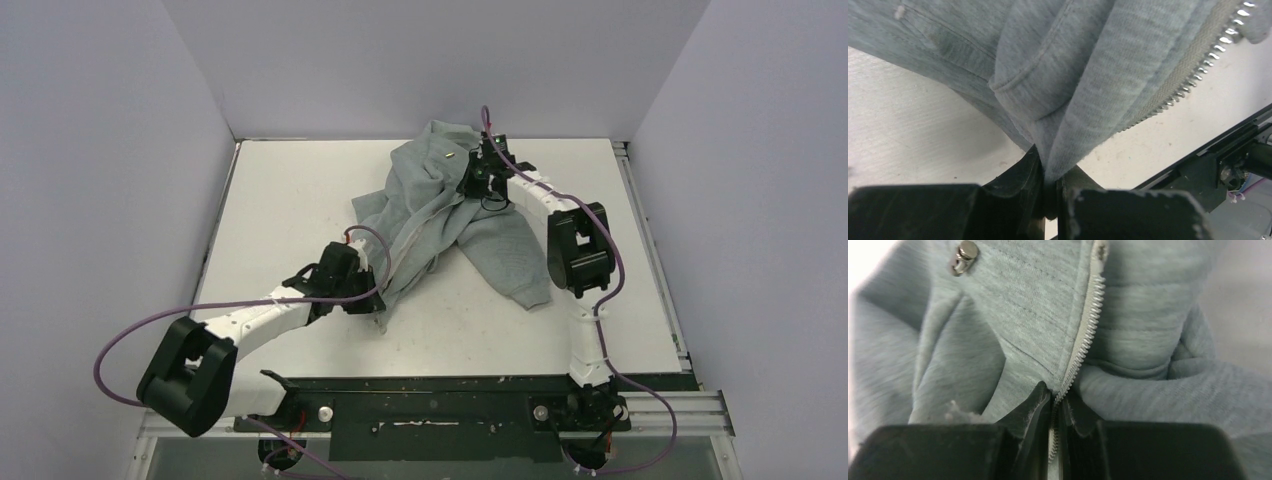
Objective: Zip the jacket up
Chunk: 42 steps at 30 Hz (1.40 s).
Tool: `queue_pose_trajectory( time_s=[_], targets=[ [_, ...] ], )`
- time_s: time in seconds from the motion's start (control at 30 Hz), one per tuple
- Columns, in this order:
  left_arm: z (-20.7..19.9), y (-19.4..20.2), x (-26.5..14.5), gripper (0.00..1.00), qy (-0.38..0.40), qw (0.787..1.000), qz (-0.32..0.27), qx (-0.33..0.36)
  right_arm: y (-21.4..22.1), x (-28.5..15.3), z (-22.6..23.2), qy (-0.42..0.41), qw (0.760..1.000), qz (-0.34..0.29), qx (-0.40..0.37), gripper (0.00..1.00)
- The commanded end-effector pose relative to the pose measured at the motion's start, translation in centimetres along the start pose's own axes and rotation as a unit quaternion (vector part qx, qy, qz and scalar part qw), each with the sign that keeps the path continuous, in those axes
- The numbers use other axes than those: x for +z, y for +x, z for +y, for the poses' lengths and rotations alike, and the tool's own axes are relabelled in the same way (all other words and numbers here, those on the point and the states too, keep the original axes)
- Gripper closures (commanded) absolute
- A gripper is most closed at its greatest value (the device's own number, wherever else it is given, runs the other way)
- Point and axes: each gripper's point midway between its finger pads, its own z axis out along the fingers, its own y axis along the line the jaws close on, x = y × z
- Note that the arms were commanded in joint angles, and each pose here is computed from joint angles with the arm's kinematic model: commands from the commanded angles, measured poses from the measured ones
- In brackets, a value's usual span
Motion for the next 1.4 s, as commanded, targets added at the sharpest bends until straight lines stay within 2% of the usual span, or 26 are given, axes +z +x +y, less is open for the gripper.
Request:
queue_pose_trajectory(
  time_s=[0.0, 0.13, 0.23, 0.33, 0.43, 0.5, 0.57, 0.77, 0.9, 1.1, 1.23, 1.37],
  targets=[
    [0.6, 1.0, 2.4, 1.00, -0.009, 1.000, 0.018, -0.010, -1.7, 0.5, -1.5, 0.063, 0.996, -0.045, -0.042, 1.00],
    [0.9, 2.8, 4.0, 1.00, -0.020, 0.999, 0.045, -0.005, -1.3, 0.5, -2.4, 0.068, 0.996, -0.044, -0.039, 1.00],
    [0.5, 2.7, 3.7, 1.00, -0.018, 0.999, 0.045, 0.001, -3.7, -1.9, -0.5, 0.028, 0.996, -0.073, -0.040, 0.99],
    [-0.4, 1.0, 2.2, 0.97, -0.013, 1.000, 0.015, 0.011, -7.4, -5.5, 1.8, -0.022, 0.993, -0.112, -0.032, 0.87],
    [-1.7, -1.0, 0.1, 0.70, -0.005, 1.000, -0.017, 0.026, -10.4, -9.7, 3.4, -0.051, 0.987, -0.149, -0.027, 0.65],
    [-2.5, -2.1, -1.4, 0.54, 0.001, 0.999, -0.034, 0.032, -11.2, -12.1, 4.2, -0.066, 0.984, -0.165, -0.028, 0.48],
    [-3.5, -3.2, -2.8, 0.45, 0.012, 0.998, -0.051, 0.036, -11.1, -14.0, 4.6, -0.077, 0.981, -0.173, -0.029, 0.38],
    [-5.0, -5.4, -6.5, 0.33, 0.033, 0.995, -0.086, 0.049, -7.1, -18.0, 4.3, -0.097, 0.980, -0.168, -0.035, 0.28],
    [-5.3, -6.2, -7.6, 0.21, 0.043, 0.991, -0.109, 0.062, -2.6, -19.1, 3.2, -0.109, 0.984, -0.137, -0.034, 0.25],
    [-8.2, -4.8, -6.4, 0.20, 0.137, 0.984, -0.078, 0.084, 3.8, -20.2, 1.7, -0.125, 0.989, -0.079, -0.026, 0.23],
    [-8.2, -3.7, -5.5, 0.22, 0.108, 0.987, -0.064, 0.101, 7.9, -20.6, -0.3, -0.111, 0.992, -0.056, 0.000, 0.23],
    [-7.6, -2.2, -4.2, 0.27, 0.071, 0.990, -0.044, 0.110, 10.0, -21.1, -1.4, -0.102, 0.993, -0.054, 0.022, 0.23]
  ],
)
